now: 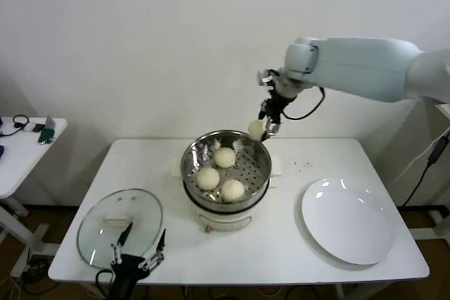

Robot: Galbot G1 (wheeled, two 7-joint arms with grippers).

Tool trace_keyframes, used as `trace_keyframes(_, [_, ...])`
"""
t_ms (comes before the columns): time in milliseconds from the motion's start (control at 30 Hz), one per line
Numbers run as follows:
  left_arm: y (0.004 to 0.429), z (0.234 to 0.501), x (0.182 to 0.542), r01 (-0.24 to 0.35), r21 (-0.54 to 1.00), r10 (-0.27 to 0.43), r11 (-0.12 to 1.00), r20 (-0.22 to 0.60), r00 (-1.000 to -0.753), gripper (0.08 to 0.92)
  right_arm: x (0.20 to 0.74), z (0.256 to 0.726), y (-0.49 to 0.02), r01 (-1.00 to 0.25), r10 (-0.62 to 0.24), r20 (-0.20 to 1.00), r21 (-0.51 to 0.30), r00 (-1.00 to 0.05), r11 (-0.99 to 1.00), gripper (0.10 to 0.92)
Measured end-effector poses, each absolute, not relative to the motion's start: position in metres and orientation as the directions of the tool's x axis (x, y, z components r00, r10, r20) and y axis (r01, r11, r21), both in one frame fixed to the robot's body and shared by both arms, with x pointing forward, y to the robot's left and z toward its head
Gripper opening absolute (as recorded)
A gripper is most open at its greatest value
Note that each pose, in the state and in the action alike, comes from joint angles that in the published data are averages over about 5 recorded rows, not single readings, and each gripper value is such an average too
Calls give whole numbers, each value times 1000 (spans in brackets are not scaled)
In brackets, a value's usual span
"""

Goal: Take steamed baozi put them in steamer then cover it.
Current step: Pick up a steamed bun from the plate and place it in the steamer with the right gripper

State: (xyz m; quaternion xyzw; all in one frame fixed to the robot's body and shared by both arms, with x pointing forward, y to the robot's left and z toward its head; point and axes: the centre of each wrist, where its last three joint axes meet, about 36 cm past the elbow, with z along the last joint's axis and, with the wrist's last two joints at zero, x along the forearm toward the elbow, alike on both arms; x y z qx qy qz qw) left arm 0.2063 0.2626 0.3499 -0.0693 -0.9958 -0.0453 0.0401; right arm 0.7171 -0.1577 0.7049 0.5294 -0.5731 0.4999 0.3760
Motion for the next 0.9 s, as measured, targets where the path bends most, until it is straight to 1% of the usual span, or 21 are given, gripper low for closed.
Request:
trace_keyframes(267, [263, 353, 210, 151, 88, 144, 985, 75, -987, 823, 708, 664, -123, -987, -189, 975, -133, -113, -95, 712])
trace_keyframes(733, [265, 348, 212, 148, 87, 140, 985, 86, -986, 823, 701, 607, -114, -989, -128, 988, -97, -82, -115, 716])
trace_keyframes(800, [265, 348, 212, 148, 87, 141, 985, 86, -986, 823, 699, 602, -113, -989, -125, 989, -95, -81, -117, 730])
trace_keyframes(900, [265, 349, 213, 148, 88, 141, 985, 85, -986, 823, 697, 597, -111, -988, -123, 989, -96, -82, -117, 781])
